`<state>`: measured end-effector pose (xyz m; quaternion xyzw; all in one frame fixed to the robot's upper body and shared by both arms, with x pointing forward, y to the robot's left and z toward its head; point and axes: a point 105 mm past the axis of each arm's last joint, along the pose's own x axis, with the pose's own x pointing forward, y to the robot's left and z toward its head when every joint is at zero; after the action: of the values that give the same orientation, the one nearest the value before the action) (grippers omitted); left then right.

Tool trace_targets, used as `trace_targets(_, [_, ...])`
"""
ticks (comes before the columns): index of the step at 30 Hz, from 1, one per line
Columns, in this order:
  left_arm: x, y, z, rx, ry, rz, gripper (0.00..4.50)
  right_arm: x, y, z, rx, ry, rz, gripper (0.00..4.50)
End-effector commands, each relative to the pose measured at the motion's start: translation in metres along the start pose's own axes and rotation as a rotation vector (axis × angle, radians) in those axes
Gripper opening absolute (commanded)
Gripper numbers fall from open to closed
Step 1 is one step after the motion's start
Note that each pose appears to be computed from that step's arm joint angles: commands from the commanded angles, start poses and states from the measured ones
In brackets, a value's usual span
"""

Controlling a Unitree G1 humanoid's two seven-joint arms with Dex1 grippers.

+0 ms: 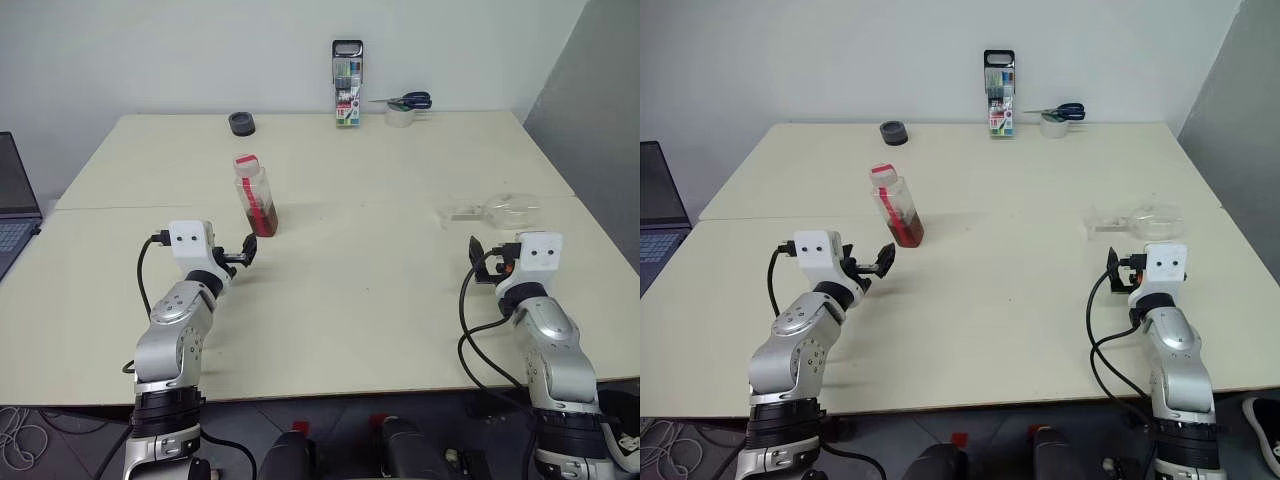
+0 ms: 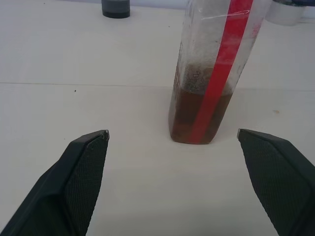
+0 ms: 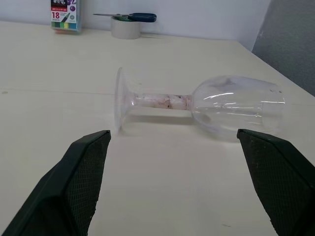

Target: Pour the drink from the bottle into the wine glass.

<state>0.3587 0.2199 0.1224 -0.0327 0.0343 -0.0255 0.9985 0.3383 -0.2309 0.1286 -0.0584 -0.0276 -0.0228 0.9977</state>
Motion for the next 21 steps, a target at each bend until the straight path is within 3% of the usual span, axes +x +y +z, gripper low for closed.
trace_targets(1, [-0.003,0.0,0.021,0.034,-0.076,0.003,4.46,0.0,-0.004,0.023,-0.019,-0.08,0.002,4.41])
trace_targets(16, [0.002,-0.007,0.024,0.025,-0.084,-0.021,4.46,-0.003,-0.006,0.027,-0.033,-0.08,0.0,4.41])
trace_targets(21, [0.009,-0.007,0.031,0.026,-0.094,-0.03,4.46,0.004,0.01,0.054,-0.051,-0.117,0.12,4.41])
